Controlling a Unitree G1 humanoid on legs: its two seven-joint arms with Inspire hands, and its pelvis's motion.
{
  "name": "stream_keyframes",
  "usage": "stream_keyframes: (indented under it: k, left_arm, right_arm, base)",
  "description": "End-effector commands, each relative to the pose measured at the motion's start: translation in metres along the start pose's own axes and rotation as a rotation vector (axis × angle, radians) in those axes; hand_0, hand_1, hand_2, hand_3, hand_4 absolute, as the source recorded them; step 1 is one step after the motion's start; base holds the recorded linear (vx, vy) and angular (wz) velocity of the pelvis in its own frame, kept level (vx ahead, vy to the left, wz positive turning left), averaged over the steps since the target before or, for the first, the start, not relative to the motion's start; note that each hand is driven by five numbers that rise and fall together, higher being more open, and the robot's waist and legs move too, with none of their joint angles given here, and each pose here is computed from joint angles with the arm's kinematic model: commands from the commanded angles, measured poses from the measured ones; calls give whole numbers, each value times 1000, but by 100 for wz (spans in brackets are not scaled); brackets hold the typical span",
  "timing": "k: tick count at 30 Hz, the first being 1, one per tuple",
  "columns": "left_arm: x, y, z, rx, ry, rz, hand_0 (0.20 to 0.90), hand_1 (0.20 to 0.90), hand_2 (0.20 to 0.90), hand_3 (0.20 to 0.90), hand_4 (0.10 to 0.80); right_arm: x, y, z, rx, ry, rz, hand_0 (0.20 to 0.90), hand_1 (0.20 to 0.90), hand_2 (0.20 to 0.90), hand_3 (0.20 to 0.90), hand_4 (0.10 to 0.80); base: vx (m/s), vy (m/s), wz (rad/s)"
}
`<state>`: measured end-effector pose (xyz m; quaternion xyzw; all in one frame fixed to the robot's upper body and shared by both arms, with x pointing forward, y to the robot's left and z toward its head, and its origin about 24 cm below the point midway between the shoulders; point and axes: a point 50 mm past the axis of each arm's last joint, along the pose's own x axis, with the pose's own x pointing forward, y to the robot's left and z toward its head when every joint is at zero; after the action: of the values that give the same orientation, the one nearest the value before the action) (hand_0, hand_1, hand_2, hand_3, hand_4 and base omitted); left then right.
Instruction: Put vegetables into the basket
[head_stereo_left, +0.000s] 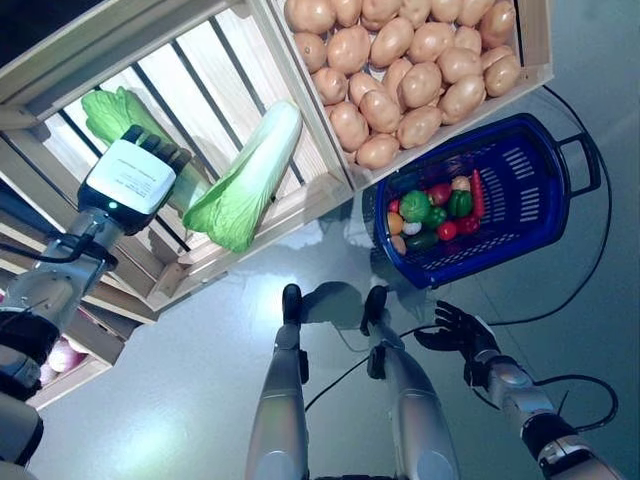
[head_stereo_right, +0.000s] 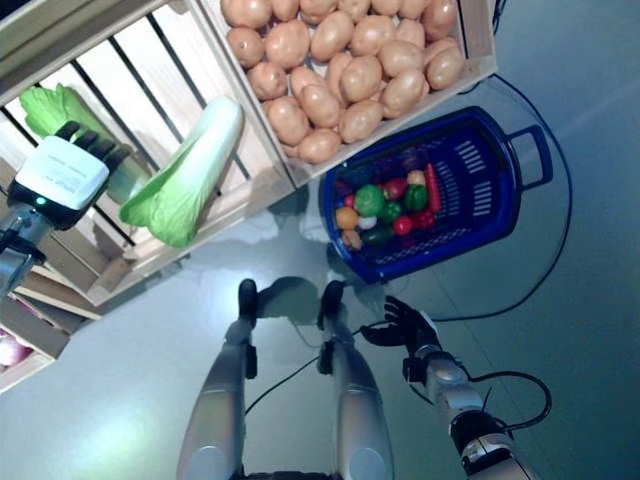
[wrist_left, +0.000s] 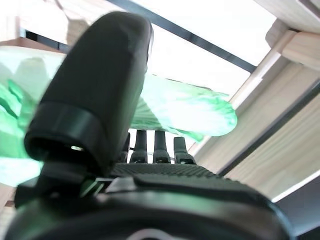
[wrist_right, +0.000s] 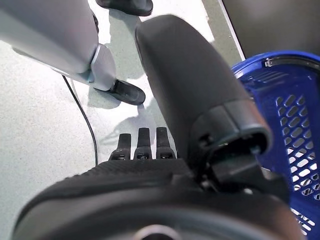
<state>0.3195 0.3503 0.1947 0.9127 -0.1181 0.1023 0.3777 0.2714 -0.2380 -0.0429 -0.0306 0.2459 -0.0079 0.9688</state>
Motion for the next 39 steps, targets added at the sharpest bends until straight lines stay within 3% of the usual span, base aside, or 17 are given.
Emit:
stream_keyframes:
  k: [1,10,34,35,37,38,39]
  left_arm:
    - [-7,18,-60,60,317,156,900,900,900,900,800]
    - [-2,31,-72,75,394,260,900,900,900,900,800]
    - [22,54,-69,132,306,291,900,900,900,900,800]
    - [23,54,-68,132,302,287,695,695,695,695,664]
    - [24,54,-69,135,304,284,484,484,484,484,522]
    - [24,54,-69,134,306,283,324,324,324,324,416]
    - [24,54,-69,133,310,283,300,300,300,300,400]
  right_arm:
    - [-10,-17,1,17,-48,-76,900,900,900,900,800]
    - [-11,-18,13,20,-94,-88,900,900,900,900,800]
    - [-18,-27,30,-13,-153,-87,900,900,900,900,800]
    - [-18,-29,31,-11,-156,-89,900,900,900,900,800]
    - [-19,-30,33,-9,-162,-91,900,900,900,900,800]
    - [-19,-30,33,-9,-165,-90,900,900,900,900,800]
    - [-19,-30,33,-8,-167,-91,900,900,900,900,800]
  base:
    - [-99,53,-8]
    - [-67,43,-3]
    - [1,50,-1]
    - [22,13,-9]
    - [10,7,-3]
    - [0,0,0]
    - [0,0,0]
